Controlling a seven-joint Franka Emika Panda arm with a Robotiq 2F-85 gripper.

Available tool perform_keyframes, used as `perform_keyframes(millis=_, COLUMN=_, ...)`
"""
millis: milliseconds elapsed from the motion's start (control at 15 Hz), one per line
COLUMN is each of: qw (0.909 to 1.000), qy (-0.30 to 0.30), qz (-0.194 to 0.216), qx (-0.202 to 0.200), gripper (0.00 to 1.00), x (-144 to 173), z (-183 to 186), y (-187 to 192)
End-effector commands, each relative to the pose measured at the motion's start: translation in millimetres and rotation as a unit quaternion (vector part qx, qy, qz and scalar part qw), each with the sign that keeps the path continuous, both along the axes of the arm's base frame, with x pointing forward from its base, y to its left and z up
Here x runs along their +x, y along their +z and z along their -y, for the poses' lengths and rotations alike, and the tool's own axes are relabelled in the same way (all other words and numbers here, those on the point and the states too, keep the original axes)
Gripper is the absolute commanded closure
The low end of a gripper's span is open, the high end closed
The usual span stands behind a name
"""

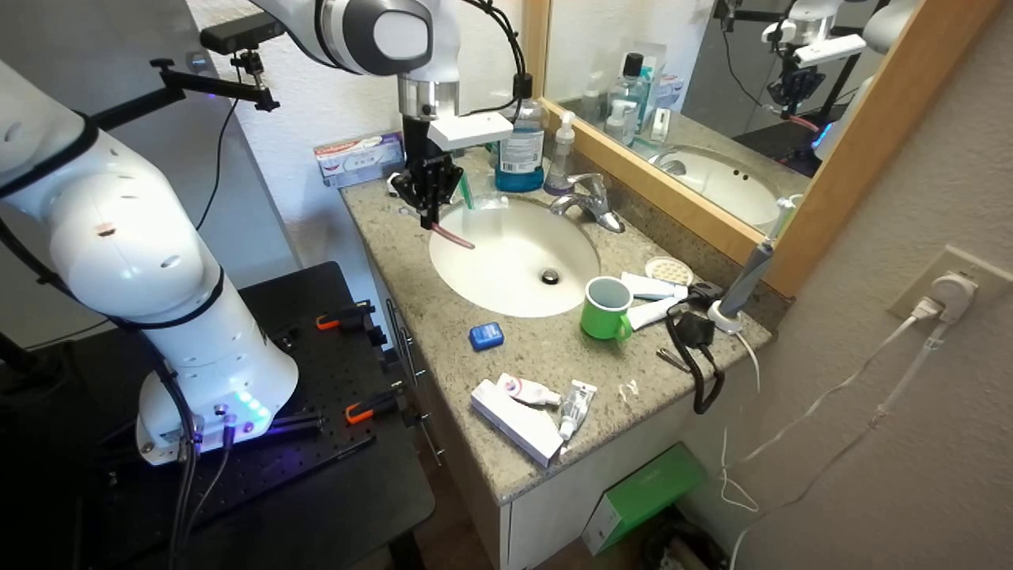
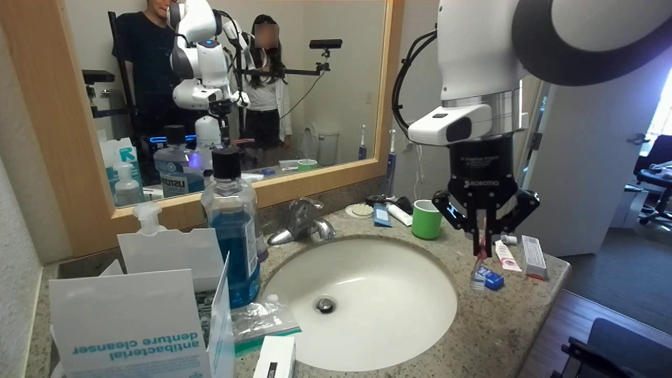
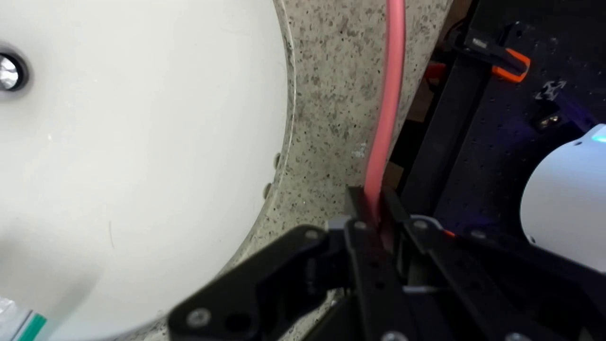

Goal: Put the toothbrush into the green cup

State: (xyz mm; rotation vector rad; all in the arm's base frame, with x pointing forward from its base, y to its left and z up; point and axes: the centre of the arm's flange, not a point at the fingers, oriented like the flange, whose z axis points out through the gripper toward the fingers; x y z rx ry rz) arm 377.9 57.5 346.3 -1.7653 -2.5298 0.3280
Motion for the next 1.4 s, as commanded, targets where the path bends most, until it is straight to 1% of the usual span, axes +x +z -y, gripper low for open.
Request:
perform_keyframes(millis=0, qw=0.9997, qy=0.022, qz=0.003, qx=-0.010, gripper=0.97, x=0.2, z=14.4, y=28.1)
perform_keyframes(millis=267, qw=0.9993, qy=0.031, qz=0.023, qx=0.000, gripper=0.97, x=5.5, z=30.0, y=55.2)
perform_keyframes(millis=467, qw=0.9980, qy=0.035, qz=0.046, qx=0.024, gripper=0.97, x=12.6, z=47.1, y=78.7)
perform_keyframes(millis=600, qw=0.9969, qy=0.039, qz=0.058, qx=0.036, gripper=0.97, x=16.8, z=57.2, y=87.7)
perform_keyframes(millis=733, qw=0.9952, qy=0.042, qz=0.066, qx=0.058, gripper=0.97, x=22.3, z=63.9, y=98.8)
perform_keyframes(millis=867, qw=0.9935, qy=0.042, qz=0.070, qx=0.079, gripper=0.97, x=27.5, z=69.0, y=104.0)
perform_keyframes(millis=1067, qw=0.9911, qy=0.043, qz=0.077, qx=0.099, gripper=0.97, x=35.9, z=71.8, y=108.9)
perform_keyframes(millis=1133, qw=0.9923, qy=0.036, qz=0.081, qx=0.086, gripper=0.89, x=27.5, z=69.2, y=100.5)
perform_keyframes(millis=1333, qw=0.9917, qy=0.037, qz=0.084, qx=0.089, gripper=0.89, x=30.2, z=69.7, y=103.8)
